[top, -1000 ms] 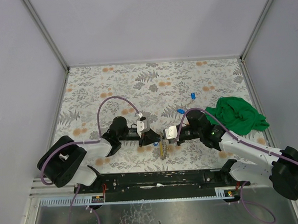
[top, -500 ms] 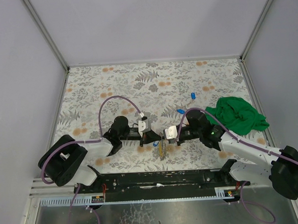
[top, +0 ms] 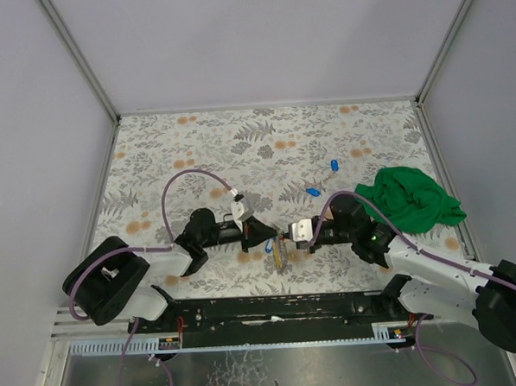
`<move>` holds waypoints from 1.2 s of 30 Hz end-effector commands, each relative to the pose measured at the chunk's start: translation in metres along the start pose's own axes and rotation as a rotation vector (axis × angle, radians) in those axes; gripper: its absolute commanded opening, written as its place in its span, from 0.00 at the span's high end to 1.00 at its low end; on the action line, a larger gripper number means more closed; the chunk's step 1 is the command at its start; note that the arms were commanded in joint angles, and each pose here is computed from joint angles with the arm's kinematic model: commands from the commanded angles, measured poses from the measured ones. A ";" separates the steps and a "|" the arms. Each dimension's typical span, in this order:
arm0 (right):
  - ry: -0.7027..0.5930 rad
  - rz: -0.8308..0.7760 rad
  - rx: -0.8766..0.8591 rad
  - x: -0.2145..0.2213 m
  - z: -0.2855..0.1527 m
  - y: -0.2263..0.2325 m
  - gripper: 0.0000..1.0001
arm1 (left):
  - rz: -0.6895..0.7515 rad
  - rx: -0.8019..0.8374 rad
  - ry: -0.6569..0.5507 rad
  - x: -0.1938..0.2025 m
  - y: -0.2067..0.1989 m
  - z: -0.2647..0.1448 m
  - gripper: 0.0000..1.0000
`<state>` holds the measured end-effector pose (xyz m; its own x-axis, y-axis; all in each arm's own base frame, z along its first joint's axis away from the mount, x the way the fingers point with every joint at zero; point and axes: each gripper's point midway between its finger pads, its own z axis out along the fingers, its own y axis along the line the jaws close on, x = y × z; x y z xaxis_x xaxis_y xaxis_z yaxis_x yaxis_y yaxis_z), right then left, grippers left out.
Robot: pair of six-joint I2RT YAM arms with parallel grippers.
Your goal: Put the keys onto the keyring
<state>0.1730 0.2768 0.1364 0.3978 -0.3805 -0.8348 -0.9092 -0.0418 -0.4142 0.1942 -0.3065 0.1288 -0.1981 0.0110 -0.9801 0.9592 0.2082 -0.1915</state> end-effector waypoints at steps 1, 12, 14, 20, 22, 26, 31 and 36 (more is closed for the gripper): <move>-0.064 0.027 -0.007 -0.009 0.008 0.007 1.00 | -0.051 -0.142 -0.166 -0.036 0.019 -0.005 1.00; -0.097 -0.004 0.049 -0.012 0.030 0.005 1.00 | -0.217 -0.256 -0.357 -0.055 0.025 -0.014 1.00; -0.084 -0.014 0.076 -0.011 0.028 0.000 1.00 | -0.227 -0.242 -0.353 -0.053 0.023 -0.013 1.00; -0.017 -0.079 0.088 -0.012 0.020 -0.011 1.00 | -0.168 -0.184 -0.283 -0.036 0.009 -0.016 0.92; 0.009 -0.099 0.069 -0.013 0.019 -0.013 1.00 | -0.126 -0.162 -0.237 -0.028 0.004 -0.017 0.87; 0.036 -0.127 0.015 -0.020 0.017 -0.013 1.00 | -0.035 -0.119 -0.115 -0.010 -0.002 -0.017 0.80; 0.050 -0.155 -0.036 -0.025 0.015 -0.012 1.00 | 0.085 -0.089 0.001 0.008 -0.002 -0.019 0.76; 0.046 -0.166 -0.078 -0.030 0.015 -0.009 1.00 | 0.159 -0.036 0.039 0.009 -0.006 -0.016 0.75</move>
<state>0.1759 0.2917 0.1377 0.4767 -0.4604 -0.7489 -0.8697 -0.1233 -0.4779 0.1871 -0.2881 0.1220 -0.1568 0.0195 -0.9874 0.9411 0.3061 -0.1434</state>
